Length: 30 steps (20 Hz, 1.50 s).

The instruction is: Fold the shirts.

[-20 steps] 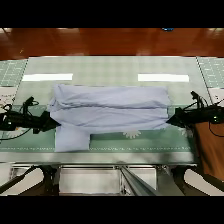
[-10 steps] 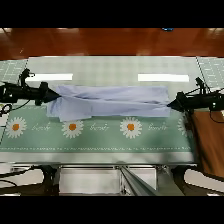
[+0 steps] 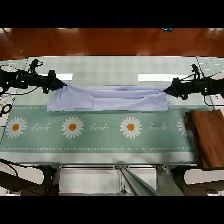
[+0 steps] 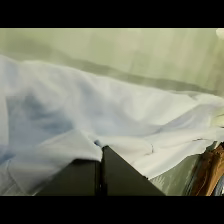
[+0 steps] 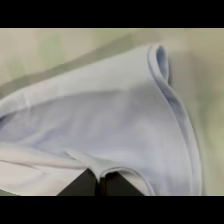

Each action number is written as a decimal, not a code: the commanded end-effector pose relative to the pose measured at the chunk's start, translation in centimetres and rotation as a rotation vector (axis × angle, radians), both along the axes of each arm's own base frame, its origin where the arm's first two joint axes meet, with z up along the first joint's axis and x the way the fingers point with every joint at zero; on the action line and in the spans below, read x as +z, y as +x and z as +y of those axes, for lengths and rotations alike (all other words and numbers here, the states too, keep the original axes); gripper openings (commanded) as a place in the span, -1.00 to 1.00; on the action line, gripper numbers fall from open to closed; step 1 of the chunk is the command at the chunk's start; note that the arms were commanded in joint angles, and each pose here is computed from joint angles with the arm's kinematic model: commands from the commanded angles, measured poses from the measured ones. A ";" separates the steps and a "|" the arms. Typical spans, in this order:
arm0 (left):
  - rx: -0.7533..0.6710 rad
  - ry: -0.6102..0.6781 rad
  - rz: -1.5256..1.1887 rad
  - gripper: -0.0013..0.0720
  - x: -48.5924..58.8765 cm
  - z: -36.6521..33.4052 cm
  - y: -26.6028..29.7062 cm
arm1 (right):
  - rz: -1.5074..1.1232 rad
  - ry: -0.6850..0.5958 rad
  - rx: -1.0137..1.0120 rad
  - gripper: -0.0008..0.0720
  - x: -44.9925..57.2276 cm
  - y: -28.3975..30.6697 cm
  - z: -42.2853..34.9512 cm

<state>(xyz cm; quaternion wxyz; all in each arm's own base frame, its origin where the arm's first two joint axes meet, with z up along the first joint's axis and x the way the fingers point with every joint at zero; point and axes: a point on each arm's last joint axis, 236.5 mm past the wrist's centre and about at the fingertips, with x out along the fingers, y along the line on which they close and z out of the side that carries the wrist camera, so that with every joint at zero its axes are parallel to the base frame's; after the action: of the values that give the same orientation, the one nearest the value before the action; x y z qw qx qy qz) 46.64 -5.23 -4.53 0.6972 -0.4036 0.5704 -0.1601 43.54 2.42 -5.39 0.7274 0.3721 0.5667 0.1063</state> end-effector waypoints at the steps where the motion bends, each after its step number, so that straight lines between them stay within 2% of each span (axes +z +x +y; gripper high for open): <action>1: 0.034 0.015 -0.012 -0.91 -0.6 0.6 1.4 | -0.013 0.002 -0.003 -0.91 0.0 2.0 -0.3; 12: 0.019 0.055 -0.084 -0.91 -0.7 0.4 3.6 | 0.021 0.003 -0.003 -0.91 -2.0 2.7 0.0; 13: 0.003 0.046 -0.071 -0.70 -0.9 -0.2 3.3 | 0.015 -0.001 -0.014 -0.66 -2.0 2.9 -0.2; 14: -0.022 0.031 -0.051 0.16 -1.0 -0.8 2.7 | 0.016 0.000 -0.020 0.06 -1.9 3.0 -0.2; 15: -0.047 0.019 -0.039 0.42 -0.7 -1.0 2.1 | 0.020 0.000 0.001 0.17 -1.7 2.6 0.0; 17: -0.089 -0.013 -0.019 0.42 0.8 -0.3 1.1 | 0.042 -0.016 0.042 0.17 -0.5 1.2 -1.1; 19: -0.072 -0.007 -0.023 0.41 3.5 2.1 0.3 | 0.052 -0.052 0.046 0.17 2.0 -0.5 -4.2; 22: -0.011 0.156 -0.123 0.41 8.0 6.8 -0.9 | 0.034 -0.176 -0.047 0.17 5.6 -3.7 -11.2; 25: 0.116 0.365 -0.250 0.41 10.6 9.6 -2.8 | 0.023 -0.177 -0.197 0.17 5.1 -6.1 -14.2; 27: 0.164 0.408 -0.313 0.41 10.3 7.6 -5.6 | 0.054 -0.144 -0.255 0.17 2.2 -7.1 -13.3; 30: 0.094 0.400 -0.310 0.41 7.4 2.4 -10.0 | 0.078 -0.095 -0.236 0.18 -1.3 -6.4 -10.2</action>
<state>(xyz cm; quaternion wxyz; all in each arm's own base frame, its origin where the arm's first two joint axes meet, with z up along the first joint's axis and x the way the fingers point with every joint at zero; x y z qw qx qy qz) 39.82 -0.73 4.44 0.8296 -0.2803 0.4762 -0.0800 37.25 -9.06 -4.12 0.7351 0.3908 0.5537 -0.0166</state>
